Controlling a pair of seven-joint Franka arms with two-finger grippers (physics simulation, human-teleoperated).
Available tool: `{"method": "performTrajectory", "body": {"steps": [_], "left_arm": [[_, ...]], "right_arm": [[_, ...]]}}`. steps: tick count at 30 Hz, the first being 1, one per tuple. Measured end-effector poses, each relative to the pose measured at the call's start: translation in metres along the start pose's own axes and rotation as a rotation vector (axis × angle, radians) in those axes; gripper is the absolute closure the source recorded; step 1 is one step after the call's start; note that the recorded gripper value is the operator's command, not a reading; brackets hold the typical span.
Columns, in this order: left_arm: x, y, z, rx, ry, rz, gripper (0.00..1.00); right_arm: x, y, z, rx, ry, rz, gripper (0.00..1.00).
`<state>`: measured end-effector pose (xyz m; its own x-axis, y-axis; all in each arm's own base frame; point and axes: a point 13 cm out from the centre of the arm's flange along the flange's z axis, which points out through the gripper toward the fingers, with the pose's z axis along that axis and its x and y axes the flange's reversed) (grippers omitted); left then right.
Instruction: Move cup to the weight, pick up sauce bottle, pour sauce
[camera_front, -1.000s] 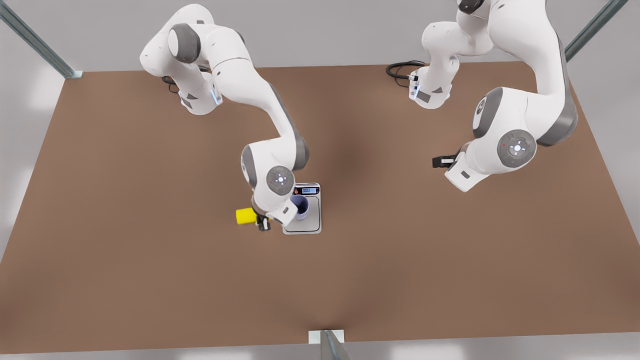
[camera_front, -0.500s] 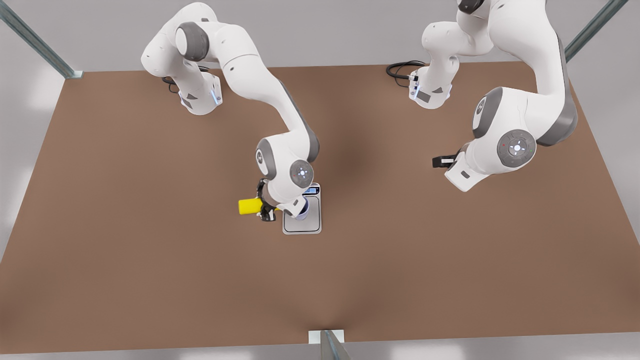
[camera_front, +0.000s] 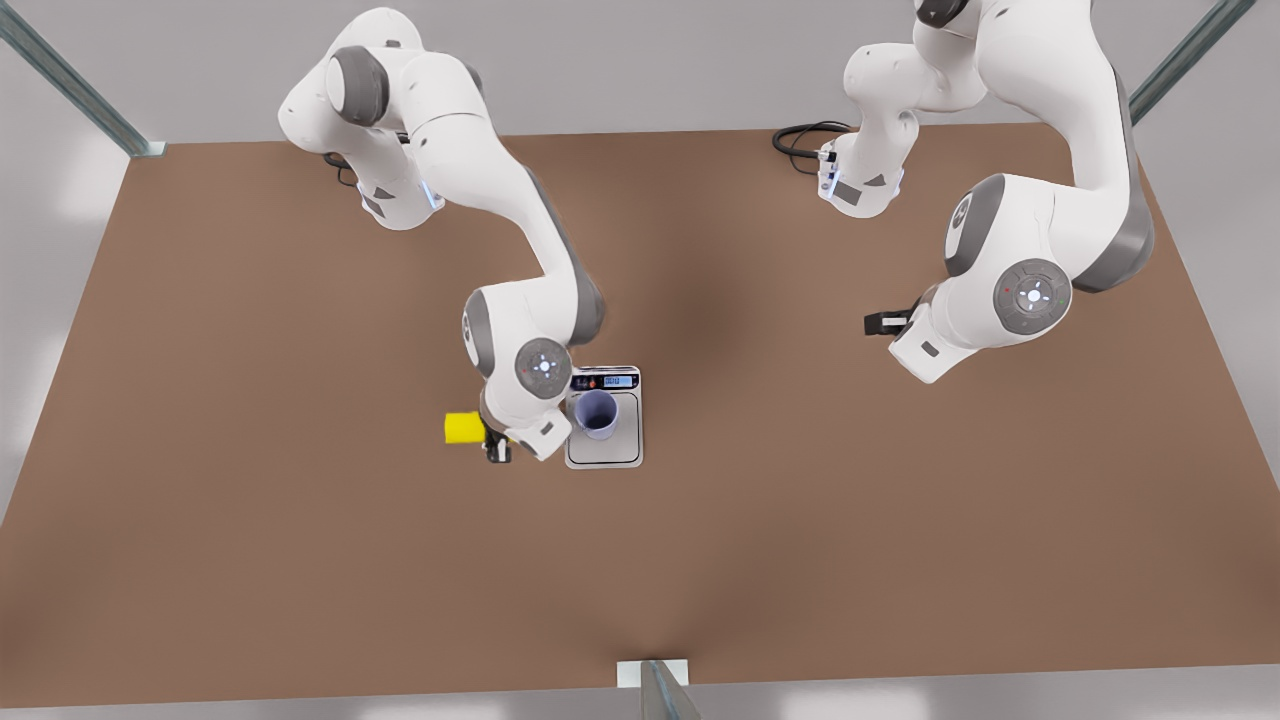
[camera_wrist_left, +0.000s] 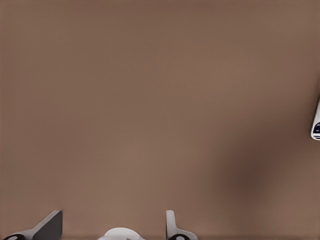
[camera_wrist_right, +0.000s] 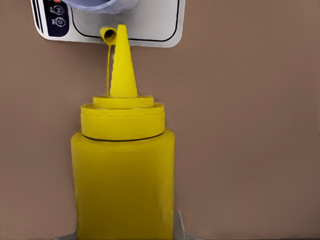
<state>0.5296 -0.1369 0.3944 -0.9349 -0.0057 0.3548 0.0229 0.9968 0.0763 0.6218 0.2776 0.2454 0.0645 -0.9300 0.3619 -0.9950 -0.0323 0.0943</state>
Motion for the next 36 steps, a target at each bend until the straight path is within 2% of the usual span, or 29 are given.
{"method": "performTrajectory", "body": {"steps": [3,6,9,11,13,16,24,36], "left_arm": [[0.001,-0.002,0.000,-0.001,-0.001,0.003,0.00],[0.001,-0.002,-0.001,-0.003,-0.001,0.003,0.00],[0.002,-0.003,-0.001,-0.003,-0.001,0.003,0.00],[0.001,-0.004,0.000,-0.004,-0.001,0.002,0.00],[0.001,-0.004,0.000,-0.004,-0.001,0.001,0.00],[0.002,-0.005,-0.001,-0.005,-0.002,0.002,0.00],[0.003,-0.007,-0.001,-0.007,-0.004,0.005,0.00],[0.002,-0.009,-0.001,-0.006,-0.005,0.005,0.00]], "right_arm": [[0.047,-0.027,0.020,-0.070,-0.179,0.111,0.46],[0.073,-0.045,0.043,-0.158,-0.450,0.213,0.46],[0.061,-0.051,0.050,-0.276,-0.787,0.244,0.45],[0.053,-0.046,0.047,-0.340,-0.972,0.234,0.46],[0.037,-0.036,0.053,-0.399,-1.122,0.214,0.46],[0.012,-0.025,0.066,-0.435,-1.290,0.169,0.45],[0.026,-0.042,0.091,-0.283,-1.615,0.071,0.45],[-0.009,-0.032,0.145,-0.130,-1.792,-0.081,0.45]]}}
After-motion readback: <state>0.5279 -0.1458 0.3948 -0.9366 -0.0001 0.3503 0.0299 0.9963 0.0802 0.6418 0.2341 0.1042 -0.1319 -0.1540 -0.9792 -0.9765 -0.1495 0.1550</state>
